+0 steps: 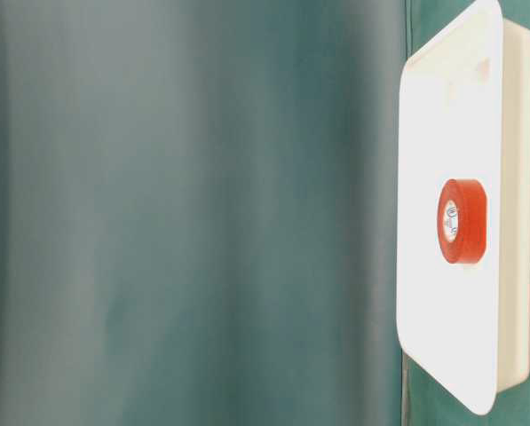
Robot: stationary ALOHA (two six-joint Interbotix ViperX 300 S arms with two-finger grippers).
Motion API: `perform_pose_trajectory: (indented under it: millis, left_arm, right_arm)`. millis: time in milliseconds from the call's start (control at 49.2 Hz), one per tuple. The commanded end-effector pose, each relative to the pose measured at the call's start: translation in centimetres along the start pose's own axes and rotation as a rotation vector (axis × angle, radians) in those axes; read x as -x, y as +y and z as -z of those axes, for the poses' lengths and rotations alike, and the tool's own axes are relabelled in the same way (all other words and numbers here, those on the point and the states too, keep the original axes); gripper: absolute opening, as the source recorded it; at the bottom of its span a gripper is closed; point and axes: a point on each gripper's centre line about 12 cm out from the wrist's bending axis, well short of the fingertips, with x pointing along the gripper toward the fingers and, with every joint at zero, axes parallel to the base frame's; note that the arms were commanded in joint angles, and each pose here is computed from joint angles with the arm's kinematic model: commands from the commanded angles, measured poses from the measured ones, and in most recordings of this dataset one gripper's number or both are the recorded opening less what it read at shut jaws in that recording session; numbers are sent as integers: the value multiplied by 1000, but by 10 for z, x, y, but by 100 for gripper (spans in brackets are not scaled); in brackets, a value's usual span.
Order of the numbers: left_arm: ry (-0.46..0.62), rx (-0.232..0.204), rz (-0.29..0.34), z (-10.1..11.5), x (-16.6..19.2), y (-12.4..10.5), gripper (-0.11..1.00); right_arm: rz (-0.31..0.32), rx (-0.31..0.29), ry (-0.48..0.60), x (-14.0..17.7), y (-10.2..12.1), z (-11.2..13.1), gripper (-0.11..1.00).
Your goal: Pick up the tape from a random location and place it into the white case.
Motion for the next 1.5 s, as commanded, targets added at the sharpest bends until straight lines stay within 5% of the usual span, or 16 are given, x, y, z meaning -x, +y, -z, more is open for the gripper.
perform_pose_trajectory:
  millis: [0, 325, 833, 1483]
  left_arm:
    - [-17, 6, -1, 8, 6, 0, 98]
    - [-74, 43, -2, 48, 24, -1, 98]
    - [-64, 49, -2, 52, 24, -2, 98]
    - [-64, 49, -2, 51, 24, -2, 98]
  right_arm:
    - [0, 3, -26, -1, 0, -10, 92]
    - [0, -2, -17, -2, 0, -6, 92]
    - [-7, -15, 2, -4, 2, -3, 92]
    - [-240, 33, 68, 3, 55, 6, 92]
